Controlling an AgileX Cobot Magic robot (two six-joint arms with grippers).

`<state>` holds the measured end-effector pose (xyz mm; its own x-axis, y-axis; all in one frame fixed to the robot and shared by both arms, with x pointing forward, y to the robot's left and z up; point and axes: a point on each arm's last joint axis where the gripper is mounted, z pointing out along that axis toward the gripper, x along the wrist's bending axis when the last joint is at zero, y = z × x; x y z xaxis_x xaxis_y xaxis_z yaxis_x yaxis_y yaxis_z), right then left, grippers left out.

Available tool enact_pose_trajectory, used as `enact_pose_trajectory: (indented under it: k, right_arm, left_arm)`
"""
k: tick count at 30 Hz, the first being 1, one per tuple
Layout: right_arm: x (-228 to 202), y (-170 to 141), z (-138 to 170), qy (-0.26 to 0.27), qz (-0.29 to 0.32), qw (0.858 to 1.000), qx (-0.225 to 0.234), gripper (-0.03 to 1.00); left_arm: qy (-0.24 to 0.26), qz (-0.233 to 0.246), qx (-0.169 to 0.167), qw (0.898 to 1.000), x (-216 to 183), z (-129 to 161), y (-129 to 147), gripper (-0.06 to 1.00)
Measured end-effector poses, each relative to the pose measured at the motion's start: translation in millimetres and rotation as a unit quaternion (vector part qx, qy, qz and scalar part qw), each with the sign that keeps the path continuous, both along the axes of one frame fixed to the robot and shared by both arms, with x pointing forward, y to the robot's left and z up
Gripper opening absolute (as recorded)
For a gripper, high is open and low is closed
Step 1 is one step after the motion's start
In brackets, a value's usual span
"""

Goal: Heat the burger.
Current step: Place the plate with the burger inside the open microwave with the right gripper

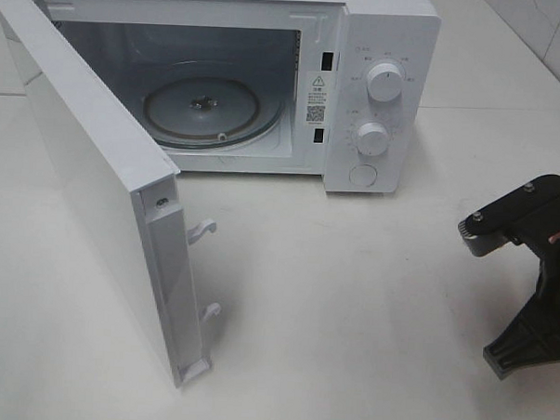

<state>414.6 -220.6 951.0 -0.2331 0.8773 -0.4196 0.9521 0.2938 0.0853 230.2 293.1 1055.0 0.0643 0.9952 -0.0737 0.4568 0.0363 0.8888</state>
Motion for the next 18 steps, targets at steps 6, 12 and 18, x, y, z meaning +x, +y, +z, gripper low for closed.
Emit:
enact_pose_trajectory:
  k: [6, 12, 18]
  right_arm:
    - [-10.0, 12.8, 4.5, 0.004, 0.054, 0.999, -0.005, 0.03]
    - [-20.5, 21.2, 13.0, 0.000, 0.103, 0.995, -0.004, 0.03]
    - [-30.5, 29.9, 17.3, 0.005, 0.152, 0.988, -0.003, 0.03]
  left_arm:
    - [0.000, 0.000, 0.000, 1.000, 0.0, 0.0, 0.0, 0.87]
    - [0.000, 0.000, 0.000, 1.000, 0.0, 0.0, 0.0, 0.87]
    - [0.000, 0.000, 0.000, 1.000, 0.0, 0.0, 0.0, 0.87]
